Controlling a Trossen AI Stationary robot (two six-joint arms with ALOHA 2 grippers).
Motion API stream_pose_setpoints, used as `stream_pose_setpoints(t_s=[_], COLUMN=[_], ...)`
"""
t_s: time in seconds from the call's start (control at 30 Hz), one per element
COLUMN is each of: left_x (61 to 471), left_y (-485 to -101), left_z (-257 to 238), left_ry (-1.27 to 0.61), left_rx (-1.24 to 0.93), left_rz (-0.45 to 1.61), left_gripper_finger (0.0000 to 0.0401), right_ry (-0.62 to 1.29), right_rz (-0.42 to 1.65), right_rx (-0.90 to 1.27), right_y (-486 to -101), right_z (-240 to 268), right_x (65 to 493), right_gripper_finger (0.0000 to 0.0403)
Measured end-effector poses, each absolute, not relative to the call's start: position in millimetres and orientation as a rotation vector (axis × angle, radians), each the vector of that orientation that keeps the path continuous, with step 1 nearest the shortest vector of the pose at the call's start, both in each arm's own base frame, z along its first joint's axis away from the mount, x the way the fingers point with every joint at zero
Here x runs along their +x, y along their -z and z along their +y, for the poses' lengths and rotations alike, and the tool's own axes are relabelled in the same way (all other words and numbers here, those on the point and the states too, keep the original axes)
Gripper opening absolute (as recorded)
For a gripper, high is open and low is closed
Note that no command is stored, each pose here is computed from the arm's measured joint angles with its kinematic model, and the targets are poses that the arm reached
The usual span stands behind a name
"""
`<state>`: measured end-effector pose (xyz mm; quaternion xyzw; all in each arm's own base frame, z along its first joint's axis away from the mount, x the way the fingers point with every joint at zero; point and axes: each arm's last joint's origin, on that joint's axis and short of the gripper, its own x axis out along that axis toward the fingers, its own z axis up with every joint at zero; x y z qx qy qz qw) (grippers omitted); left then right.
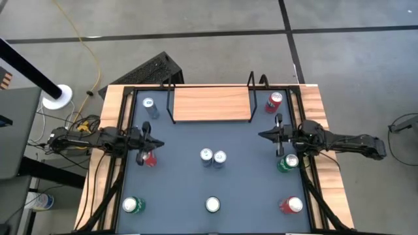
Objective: Place canned beverage on shelf
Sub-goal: Put the bottom right blue soda can on the shelf
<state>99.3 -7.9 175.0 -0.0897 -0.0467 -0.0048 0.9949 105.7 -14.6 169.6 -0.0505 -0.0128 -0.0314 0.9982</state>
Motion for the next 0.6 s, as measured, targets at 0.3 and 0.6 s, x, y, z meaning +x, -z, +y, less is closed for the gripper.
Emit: stream_pose_setpoints(t_s=[0.3,0.6], left_x=[96,106], left_y=[-191,-205], left_z=[-7,-9], left_ry=[0.0,0.025], left_rx=[-0.154,-0.057], left_rz=[-0.258,-0.19], left_gripper_finger=[0.0,0.0], right_ry=[0.065,-0.023], right_rz=[-0.202,-0.106], right_rx=[-0.106,-0.089], right_y=[-198,-227], right_z=[-14,-7], right_x=[104,133], right_gripper_finger=[0.0,0.0002])
